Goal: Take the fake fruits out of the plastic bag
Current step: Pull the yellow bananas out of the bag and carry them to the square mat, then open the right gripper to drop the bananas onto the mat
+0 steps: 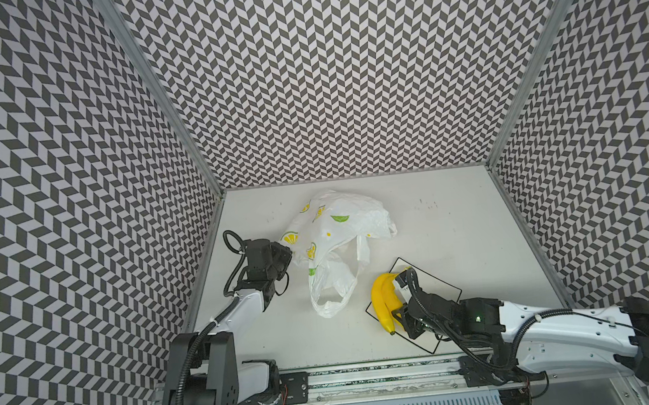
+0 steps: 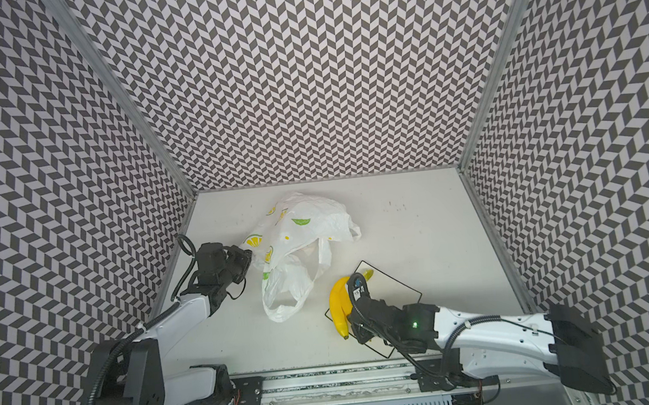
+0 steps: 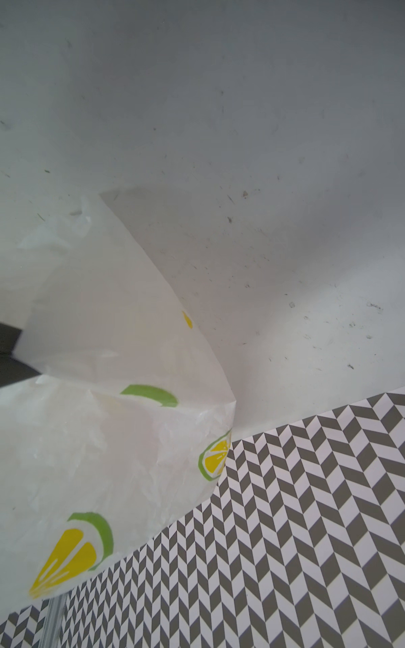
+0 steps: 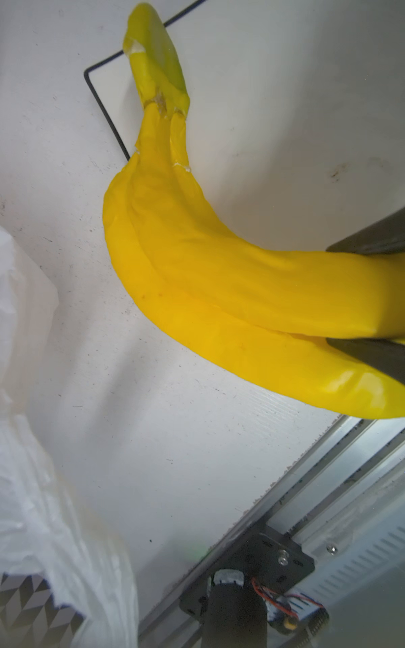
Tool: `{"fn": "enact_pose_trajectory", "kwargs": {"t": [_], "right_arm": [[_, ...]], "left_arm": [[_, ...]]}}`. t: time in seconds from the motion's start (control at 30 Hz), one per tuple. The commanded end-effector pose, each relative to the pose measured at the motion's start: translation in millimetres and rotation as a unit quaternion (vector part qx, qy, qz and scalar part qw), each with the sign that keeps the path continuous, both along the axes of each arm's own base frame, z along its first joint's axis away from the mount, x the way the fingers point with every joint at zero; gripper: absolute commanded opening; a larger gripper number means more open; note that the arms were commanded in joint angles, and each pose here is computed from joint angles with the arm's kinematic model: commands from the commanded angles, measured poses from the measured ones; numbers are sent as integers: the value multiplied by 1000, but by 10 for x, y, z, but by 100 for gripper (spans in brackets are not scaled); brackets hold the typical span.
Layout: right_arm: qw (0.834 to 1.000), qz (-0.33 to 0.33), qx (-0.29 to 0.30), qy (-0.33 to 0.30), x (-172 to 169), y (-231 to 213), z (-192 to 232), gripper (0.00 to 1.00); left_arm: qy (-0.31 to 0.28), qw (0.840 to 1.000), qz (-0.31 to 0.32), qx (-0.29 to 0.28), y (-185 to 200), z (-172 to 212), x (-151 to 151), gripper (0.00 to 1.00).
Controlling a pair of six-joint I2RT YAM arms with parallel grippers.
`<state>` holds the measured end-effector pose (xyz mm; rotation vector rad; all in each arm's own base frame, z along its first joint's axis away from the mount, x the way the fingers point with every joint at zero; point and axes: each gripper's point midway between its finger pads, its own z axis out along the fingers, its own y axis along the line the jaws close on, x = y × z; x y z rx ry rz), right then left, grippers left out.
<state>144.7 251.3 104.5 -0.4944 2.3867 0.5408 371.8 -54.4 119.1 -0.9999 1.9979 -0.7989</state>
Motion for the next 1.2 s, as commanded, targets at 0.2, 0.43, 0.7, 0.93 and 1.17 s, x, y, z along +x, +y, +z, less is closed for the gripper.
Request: {"fn": "enact_pose_trajectory", "kwargs": {"t": [0.2,0.43,0.7,0.93,1.17], "right_arm": [[998,-45,28,-32,136,39,-13,0],[999,-40,19,-1,-33,-40,-126,3],[999,-53,1,2,-33,-92,-261,11],[998,-56,-5,7,-38,-102,-272,44],[999,-50,17,-4,-30,-77,53,59]], "left_arm": [[-14,1000,-11,7,-35,127,85,0],[-17,1000,-11,5,-42,136,98,0],[-18,1000,-10,5,-37,136,81,0],[-16,1000,-13,6,-40,132,78,0],[-17,1000,-15,7,-48,133,78,0]]}}
